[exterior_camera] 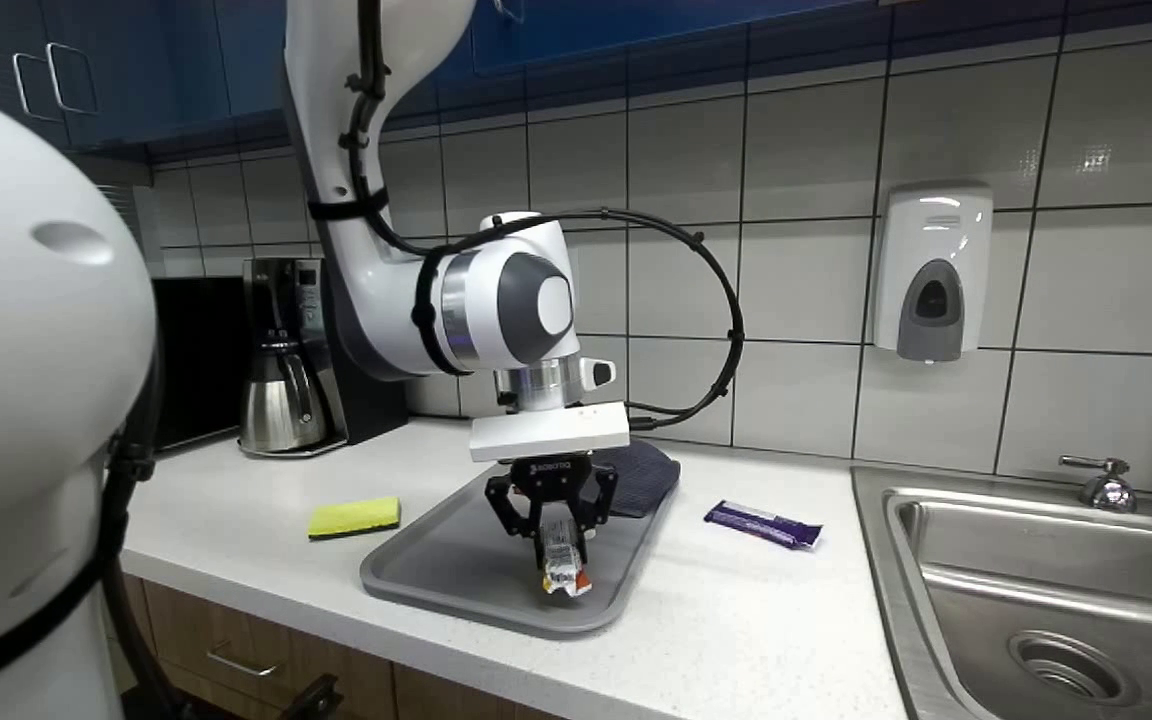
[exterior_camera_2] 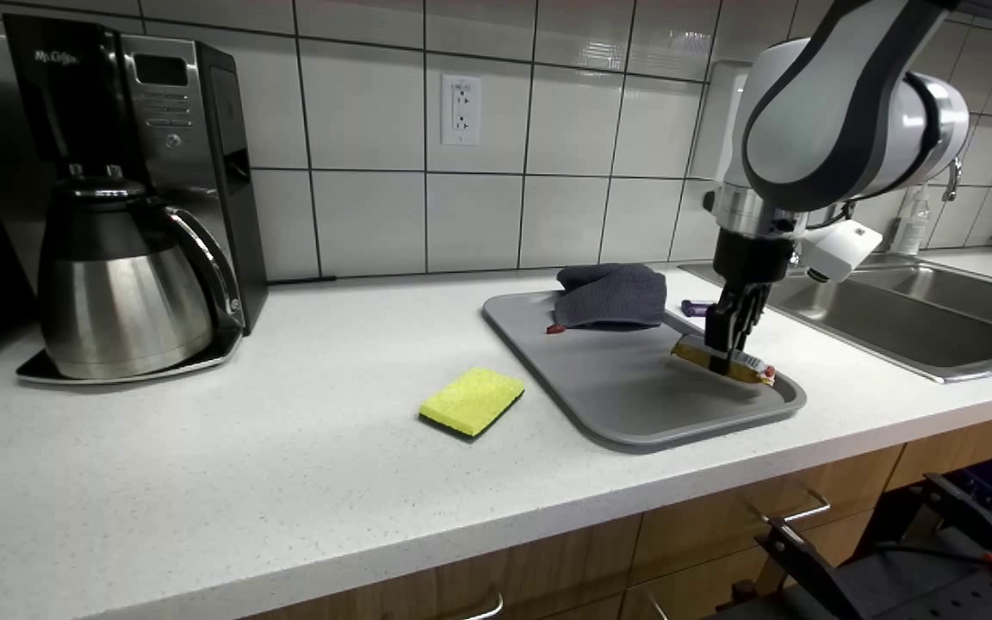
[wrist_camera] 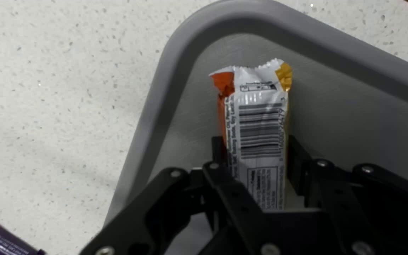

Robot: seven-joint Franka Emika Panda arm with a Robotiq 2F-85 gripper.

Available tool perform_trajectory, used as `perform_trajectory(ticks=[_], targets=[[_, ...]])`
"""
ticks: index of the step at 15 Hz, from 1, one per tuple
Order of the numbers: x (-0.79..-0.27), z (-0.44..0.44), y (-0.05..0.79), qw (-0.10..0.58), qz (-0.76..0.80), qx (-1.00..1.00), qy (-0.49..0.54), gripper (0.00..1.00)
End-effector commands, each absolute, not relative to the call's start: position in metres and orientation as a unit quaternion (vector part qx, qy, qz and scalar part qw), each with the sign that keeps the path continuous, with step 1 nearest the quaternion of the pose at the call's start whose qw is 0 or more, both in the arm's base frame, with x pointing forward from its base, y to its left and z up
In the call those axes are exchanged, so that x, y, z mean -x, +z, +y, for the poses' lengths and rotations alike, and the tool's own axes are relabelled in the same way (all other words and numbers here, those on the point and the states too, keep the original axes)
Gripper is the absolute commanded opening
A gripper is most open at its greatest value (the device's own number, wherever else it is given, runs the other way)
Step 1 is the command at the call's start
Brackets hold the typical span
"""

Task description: Put the orange packet and the purple packet on the tray

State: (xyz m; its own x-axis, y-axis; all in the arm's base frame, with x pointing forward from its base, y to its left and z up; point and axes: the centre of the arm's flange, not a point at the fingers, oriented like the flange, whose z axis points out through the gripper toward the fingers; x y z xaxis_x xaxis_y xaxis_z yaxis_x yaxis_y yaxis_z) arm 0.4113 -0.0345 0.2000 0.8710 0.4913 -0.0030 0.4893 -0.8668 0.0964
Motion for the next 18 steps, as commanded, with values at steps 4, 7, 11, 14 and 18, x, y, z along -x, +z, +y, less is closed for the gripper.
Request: perform_trajectory(ticks=[4,7,11,14,18], targets=[[-0.418,-0.024,0.19,0.059,0.246,-0.967,-0.003,0.19],[-0.42,-0.023,0.186,0.063,0.246,-0.967,-0.007,0.19],[-0.416,-0.024,0.19,0.062,0.248,-0.967,-0.01,0.77],[-0.41,-0.029,0.198,0.058,0.253,-0.966,-0.01,0.97],[-0.407,-0.04,0.213,0.06,0.257,-0.965,-0.003,1.0]])
